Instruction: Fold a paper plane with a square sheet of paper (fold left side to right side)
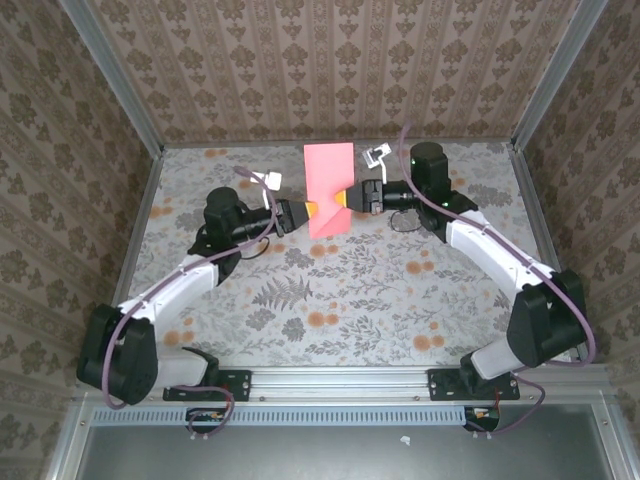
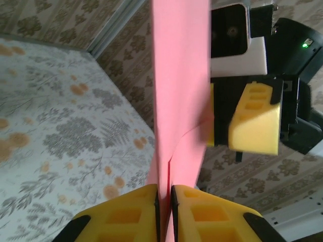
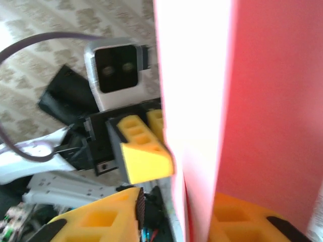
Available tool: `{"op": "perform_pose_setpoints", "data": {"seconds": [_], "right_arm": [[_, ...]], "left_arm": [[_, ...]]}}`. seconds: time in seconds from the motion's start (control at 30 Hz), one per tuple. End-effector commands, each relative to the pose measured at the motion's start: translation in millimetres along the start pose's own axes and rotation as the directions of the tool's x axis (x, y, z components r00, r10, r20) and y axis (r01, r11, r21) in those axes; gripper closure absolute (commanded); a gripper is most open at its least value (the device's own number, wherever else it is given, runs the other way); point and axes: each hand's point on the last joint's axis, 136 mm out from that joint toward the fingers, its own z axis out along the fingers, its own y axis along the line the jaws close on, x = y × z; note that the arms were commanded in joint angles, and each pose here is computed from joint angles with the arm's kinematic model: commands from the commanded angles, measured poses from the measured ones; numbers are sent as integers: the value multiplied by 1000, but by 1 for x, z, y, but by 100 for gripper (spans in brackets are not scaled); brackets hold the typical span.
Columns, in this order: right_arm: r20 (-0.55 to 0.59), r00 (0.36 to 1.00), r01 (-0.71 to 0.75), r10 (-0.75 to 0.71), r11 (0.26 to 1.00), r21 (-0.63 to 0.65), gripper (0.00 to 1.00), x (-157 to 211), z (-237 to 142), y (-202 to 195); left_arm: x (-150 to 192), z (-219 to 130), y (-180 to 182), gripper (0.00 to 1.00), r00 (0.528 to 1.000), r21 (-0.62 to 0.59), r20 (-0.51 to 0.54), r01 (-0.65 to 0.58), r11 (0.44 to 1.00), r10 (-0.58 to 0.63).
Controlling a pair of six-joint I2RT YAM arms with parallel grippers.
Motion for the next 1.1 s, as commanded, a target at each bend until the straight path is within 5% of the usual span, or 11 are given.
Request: {"op": "perform_pose_setpoints", "data": {"seconds": [0.0, 0.13, 0.27, 0.43, 0.6, 0.7, 0.87, 1.07], "right_arm": [[22, 1000, 3, -9, 974, 228, 59, 7, -28, -33], [35, 999, 3, -31, 791, 612, 48, 19, -81, -81], [48, 999, -43, 2, 506, 861, 31, 38, -136, -120], [96, 995, -88, -15, 276, 957, 12, 51, -185, -132], [129, 990, -115, -63, 185, 976, 0, 58, -211, -126], [132, 988, -118, -74, 171, 978, 0, 63, -218, -123], [145, 986, -131, -84, 156, 979, 0, 66, -224, -120], [135, 987, -120, -87, 160, 980, 0, 68, -224, -120]], "left_arm": [[8, -11, -4, 86, 996, -118, -38, -79, 990, 75], [31, -26, 13, 87, 973, -388, -182, -205, 899, 143], [59, -38, 27, 91, 898, -608, -405, -405, 682, 173], [76, -48, 41, 100, 794, -733, -601, -592, 336, 88], [84, -51, 50, 100, 765, -765, -643, -640, 76, -26], [92, -46, 58, 100, 789, -792, -610, -610, 25, -79], [127, -23, 85, 100, 818, -844, -532, -534, 57, -218], [158, -2, 107, 100, 794, -862, -487, -505, 53, -363]]}}
